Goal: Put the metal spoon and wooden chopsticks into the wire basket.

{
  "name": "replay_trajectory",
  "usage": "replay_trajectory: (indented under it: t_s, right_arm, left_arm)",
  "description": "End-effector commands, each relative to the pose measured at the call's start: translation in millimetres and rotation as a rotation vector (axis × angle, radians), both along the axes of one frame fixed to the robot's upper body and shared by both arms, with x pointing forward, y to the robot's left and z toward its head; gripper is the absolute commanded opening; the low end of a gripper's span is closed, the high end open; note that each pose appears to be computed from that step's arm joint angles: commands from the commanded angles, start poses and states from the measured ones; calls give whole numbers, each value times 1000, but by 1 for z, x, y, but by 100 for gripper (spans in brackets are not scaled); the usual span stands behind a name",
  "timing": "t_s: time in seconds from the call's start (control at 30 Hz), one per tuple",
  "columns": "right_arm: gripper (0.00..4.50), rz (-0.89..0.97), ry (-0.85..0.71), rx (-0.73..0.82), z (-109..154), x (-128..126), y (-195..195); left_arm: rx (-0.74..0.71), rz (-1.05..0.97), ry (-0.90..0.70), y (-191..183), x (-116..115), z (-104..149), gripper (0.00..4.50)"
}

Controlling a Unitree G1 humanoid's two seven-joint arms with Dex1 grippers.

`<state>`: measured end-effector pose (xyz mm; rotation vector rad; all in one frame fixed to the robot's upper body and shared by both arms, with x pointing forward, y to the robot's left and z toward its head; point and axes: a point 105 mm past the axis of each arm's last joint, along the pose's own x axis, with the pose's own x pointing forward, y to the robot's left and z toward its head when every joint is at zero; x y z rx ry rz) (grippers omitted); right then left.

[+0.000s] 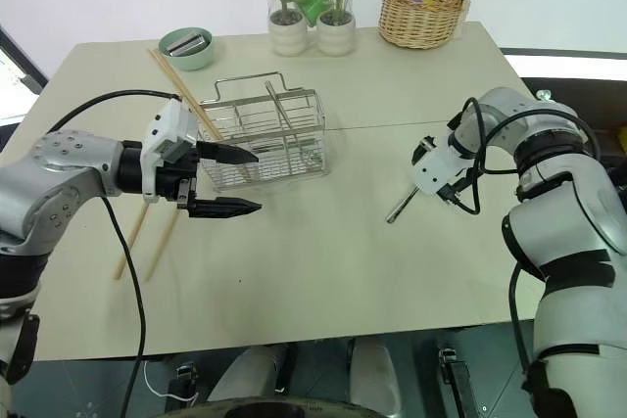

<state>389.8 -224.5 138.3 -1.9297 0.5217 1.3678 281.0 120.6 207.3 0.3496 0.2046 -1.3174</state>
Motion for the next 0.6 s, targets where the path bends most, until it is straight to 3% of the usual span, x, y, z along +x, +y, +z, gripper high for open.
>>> replay_trajectory:
  t_s: [0.03,0.27,0.3,0.37,0.57,0.6]
  right_arm:
    - [444,51,-27,-10,5,5,11]
    - [444,76,23,-1,-8,3,26]
    - [421,77,33,-7,-9,2,26]
    - [360,76,48,-14,-10,0,25]
    - [39,56,77,18,-12,-3,26]
    - [5,55,79,19,-12,-3,25]
  left_arm:
    - [-21,17,-54,2,-3,14,450]
    - [-37,47,-63,4,-5,18,450]
    - [-39,51,-65,4,-5,18,450]
    - [-45,56,-68,4,-5,20,450]
    - [-63,60,-72,0,-6,27,450]
    - [-64,62,-73,0,-5,27,450]
